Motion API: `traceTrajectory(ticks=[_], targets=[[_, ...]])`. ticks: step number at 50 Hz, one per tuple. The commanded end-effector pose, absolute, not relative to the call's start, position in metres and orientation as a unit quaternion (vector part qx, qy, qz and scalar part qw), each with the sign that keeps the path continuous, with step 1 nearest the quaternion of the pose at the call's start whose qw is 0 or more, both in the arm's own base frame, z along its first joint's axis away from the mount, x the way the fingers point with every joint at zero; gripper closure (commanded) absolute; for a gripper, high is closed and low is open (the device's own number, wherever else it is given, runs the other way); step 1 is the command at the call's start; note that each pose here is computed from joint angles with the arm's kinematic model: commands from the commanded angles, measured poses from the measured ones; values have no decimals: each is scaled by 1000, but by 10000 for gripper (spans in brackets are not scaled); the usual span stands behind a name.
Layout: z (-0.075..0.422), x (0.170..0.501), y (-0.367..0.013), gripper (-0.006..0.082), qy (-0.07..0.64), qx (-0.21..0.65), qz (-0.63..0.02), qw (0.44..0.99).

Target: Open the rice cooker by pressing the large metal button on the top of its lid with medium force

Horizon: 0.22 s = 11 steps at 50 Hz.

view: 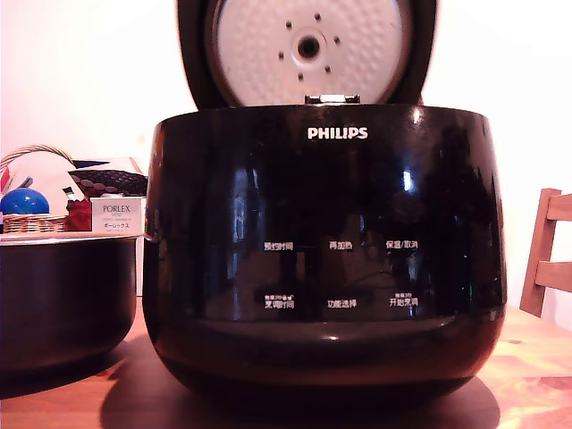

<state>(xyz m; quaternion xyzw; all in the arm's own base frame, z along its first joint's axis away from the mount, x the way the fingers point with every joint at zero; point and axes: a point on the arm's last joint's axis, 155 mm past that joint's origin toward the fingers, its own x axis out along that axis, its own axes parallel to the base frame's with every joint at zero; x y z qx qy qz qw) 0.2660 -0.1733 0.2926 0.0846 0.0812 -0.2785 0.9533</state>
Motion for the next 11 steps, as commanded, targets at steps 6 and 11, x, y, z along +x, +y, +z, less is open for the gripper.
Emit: traceTrajectory(ticks=[6, 11], targets=[[289, 266, -156, 790, 81, 86, -251, 961], [293, 265, -150, 790, 74, 83, -244, 963]])
